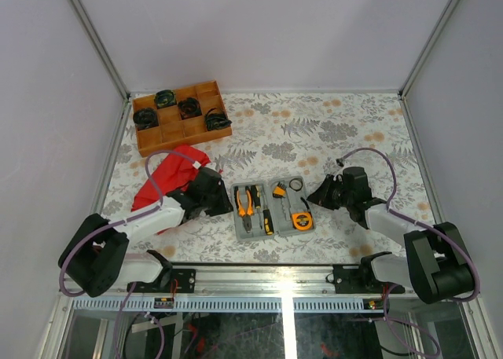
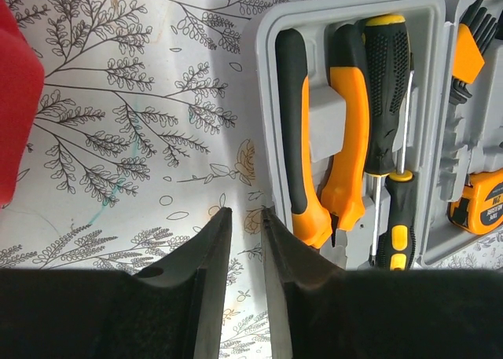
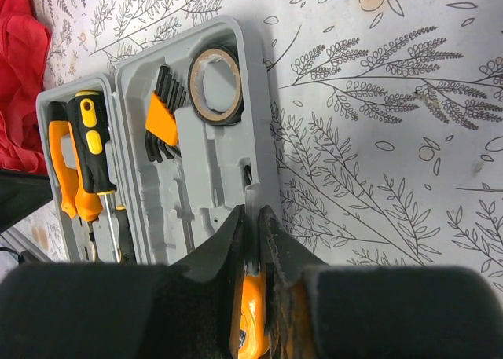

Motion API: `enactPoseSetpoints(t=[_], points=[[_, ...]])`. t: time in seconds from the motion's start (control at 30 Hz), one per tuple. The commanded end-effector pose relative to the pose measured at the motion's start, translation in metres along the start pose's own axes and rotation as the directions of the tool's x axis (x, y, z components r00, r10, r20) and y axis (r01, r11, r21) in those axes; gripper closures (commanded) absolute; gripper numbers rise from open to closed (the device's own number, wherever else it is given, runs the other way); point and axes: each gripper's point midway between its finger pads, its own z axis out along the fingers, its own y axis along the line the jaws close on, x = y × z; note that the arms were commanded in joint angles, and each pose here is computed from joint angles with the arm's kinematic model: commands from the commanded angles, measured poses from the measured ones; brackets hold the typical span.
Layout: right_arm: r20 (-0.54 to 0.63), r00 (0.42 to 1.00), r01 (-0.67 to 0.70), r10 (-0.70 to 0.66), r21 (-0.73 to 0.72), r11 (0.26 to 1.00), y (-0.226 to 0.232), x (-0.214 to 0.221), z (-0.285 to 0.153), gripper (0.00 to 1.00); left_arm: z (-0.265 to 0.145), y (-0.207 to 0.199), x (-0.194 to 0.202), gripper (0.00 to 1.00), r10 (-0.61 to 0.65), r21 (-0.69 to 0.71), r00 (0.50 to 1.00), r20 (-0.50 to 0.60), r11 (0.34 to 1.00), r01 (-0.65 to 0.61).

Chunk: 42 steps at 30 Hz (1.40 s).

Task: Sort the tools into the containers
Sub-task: Close the storage box at the center of the board.

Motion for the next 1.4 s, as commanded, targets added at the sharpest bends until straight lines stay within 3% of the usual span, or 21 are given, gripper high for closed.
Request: enactPoseSetpoints(t=[0.0,0.7,1.37], points=[[-0.211,0.975,-0.078,0.067,-0.042,0.996,0.006,0.052,-0.004,1.00,-0.037,-0.114,-0.047,0.77,-0.010,0.417,0.994,0.105,0.908,-0.035],[-0.248,0.965,-0.092,0.083,-0.024,0.995,-0.001,0.062,-0.003,1.00,-0.066,-0.147,-0.069,0.75,-0.023,0.506,0.988,0.150,0.861,-0.057],[-0.266,0.960,-0.105,0.093,-0.035,0.994,-0.001,0.067,-0.002,1.00,-0.036,-0.168,-0.056,0.75,0.004,0.540,0.996,0.085,0.840,-0.049]])
